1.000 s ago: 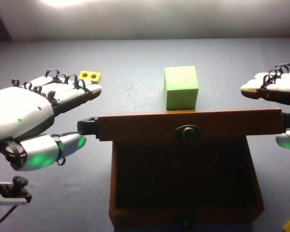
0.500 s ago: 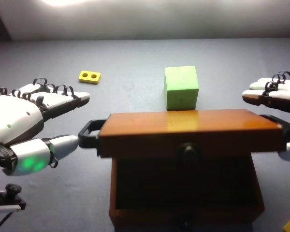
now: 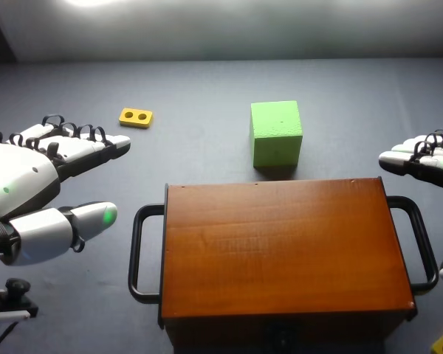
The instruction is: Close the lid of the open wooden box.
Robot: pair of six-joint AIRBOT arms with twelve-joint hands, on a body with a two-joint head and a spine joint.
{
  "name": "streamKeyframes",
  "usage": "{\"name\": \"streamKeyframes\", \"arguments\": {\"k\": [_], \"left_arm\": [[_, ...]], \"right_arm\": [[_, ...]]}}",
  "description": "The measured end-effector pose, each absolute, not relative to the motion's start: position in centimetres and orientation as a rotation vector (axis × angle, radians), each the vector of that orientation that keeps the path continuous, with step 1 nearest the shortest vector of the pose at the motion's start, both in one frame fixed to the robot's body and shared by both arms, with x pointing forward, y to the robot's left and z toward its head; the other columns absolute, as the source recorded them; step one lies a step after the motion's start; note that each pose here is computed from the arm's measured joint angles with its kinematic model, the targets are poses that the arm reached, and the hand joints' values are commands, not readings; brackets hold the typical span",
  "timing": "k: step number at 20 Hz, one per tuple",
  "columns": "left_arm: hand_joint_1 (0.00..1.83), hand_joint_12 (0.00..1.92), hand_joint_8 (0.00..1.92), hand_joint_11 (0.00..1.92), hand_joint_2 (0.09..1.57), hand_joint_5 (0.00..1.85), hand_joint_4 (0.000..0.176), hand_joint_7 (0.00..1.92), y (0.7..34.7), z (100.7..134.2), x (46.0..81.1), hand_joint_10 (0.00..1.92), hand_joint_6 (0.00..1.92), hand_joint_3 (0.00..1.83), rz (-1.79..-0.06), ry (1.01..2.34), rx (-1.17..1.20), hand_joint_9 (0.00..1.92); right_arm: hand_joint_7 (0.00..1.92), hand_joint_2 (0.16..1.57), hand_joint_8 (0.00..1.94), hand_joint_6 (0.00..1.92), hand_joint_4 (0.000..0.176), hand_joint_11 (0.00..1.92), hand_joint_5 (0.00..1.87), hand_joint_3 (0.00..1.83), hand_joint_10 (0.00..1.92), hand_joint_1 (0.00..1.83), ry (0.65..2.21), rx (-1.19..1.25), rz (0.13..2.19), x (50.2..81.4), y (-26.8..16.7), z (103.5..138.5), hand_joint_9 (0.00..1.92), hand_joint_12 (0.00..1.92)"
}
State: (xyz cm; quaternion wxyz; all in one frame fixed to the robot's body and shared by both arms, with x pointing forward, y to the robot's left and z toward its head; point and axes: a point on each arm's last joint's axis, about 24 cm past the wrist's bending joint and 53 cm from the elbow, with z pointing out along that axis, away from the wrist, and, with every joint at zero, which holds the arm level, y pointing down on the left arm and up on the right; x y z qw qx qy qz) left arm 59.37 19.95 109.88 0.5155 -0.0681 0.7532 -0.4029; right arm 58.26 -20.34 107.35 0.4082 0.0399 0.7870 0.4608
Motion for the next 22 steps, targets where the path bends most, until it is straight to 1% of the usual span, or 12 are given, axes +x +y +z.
{"name": "streamKeyframes", "arguments": {"k": [3,4,6,8,10,11,12,16,17,18,19,22], "left_arm": [[0.10,0.69,0.00,0.00,1.44,0.20,0.000,0.24,20.0,109.8,59.3,0.00,0.00,0.00,-0.967,1.810,-0.170,0.24],[0.12,0.61,0.00,0.00,1.44,0.22,0.000,0.25,20.0,109.8,59.3,0.00,0.01,0.00,-0.967,1.810,-0.171,0.24],[0.10,0.56,0.00,0.00,1.45,0.22,0.000,0.23,20.0,109.9,59.3,0.00,0.00,0.00,-0.969,1.806,-0.170,0.21],[0.01,0.63,0.00,0.00,1.44,0.17,0.000,0.19,20.0,110.1,59.3,0.01,0.00,0.00,-0.974,1.796,-0.173,0.19],[0.00,0.68,0.00,0.00,1.39,0.19,0.000,0.20,20.2,110.6,59.4,0.00,0.00,0.00,-0.979,1.774,-0.179,0.20],[0.00,0.72,0.00,0.00,1.40,0.19,0.000,0.20,20.2,111.2,59.5,0.00,0.00,0.00,-0.984,1.752,-0.177,0.20],[0.00,0.72,0.00,0.00,1.40,0.19,0.000,0.20,20.2,112.1,59.7,0.00,0.00,0.00,-0.993,1.723,-0.171,0.20],[0.19,0.17,0.00,0.00,1.42,0.16,0.000,0.12,20.1,117.2,60.6,0.00,0.00,0.00,-1.059,1.528,-0.161,0.09],[0.14,0.03,0.00,0.00,1.45,0.11,0.000,0.06,20.1,118.2,60.6,0.00,0.00,0.01,-1.074,1.486,-0.161,0.02],[0.14,0.03,0.00,0.00,1.45,0.11,0.000,0.06,20.1,119.0,60.6,0.00,0.00,0.01,-1.086,1.451,-0.155,0.02],[0.22,0.00,0.00,0.00,1.50,0.09,0.000,0.01,20.1,119.6,60.4,0.00,0.01,0.01,-1.097,1.424,-0.148,0.00],[0.21,0.04,0.00,0.06,1.52,0.04,0.000,0.02,20.4,121.4,60.0,0.01,0.00,0.00,-1.122,1.343,-0.151,0.03]], "right_arm": [[0.00,1.03,0.00,0.00,0.037,0.00,0.01,0.00,0.00,0.69,1.993,0.106,1.165,57.9,-20.3,106.9,0.00,0.00],[0.00,1.03,0.00,0.00,0.061,0.00,0.01,0.00,0.00,0.66,2.003,0.109,1.167,57.7,-20.2,106.4,0.00,0.00],[0.00,1.03,0.00,0.00,0.055,0.00,0.01,0.00,0.00,0.68,2.004,0.112,1.167,57.7,-20.1,106.4,0.00,0.00],[0.00,1.05,0.00,0.00,0.129,0.00,0.00,0.00,0.00,0.66,2.005,0.128,1.161,57.8,-20.5,106.2,0.00,0.00],[0.00,1.07,0.00,0.00,0.126,0.00,0.00,0.01,0.00,0.64,1.982,0.140,1.166,58.1,-20.7,106.9,0.00,0.00],[0.00,1.09,0.00,0.00,0.094,0.00,0.00,0.01,0.00,0.60,1.946,0.158,1.178,58.5,-21.0,107.8,0.00,0.00],[0.00,1.09,0.00,0.00,0.094,0.00,0.00,0.01,0.00,0.60,1.897,0.164,1.192,58.9,-21.2,109.1,0.00,0.00],[0.00,1.19,0.00,0.00,0.130,0.00,0.00,0.02,0.00,0.30,1.684,0.131,1.251,59.8,-21.4,114.2,0.00,0.00],[0.01,1.22,0.00,0.01,0.090,0.00,0.04,0.02,0.00,0.39,1.637,0.115,1.273,59.8,-21.2,115.4,0.00,0.00],[0.01,1.22,0.00,0.01,0.090,0.00,0.04,0.02,0.00,0.39,1.588,0.105,1.295,59.8,-21.0,116.6,0.00,0.00],[0.08,1.23,0.01,0.01,0.056,0.04,0.12,0.01,0.01,0.41,1.525,0.099,1.316,59.8,-21.0,118.0,0.03,0.02],[0.20,1.25,0.00,0.00,0.036,0.22,0.22,0.00,0.01,0.37,1.399,0.085,1.351,59.5,-21.2,120.8,0.19,0.06]]}}
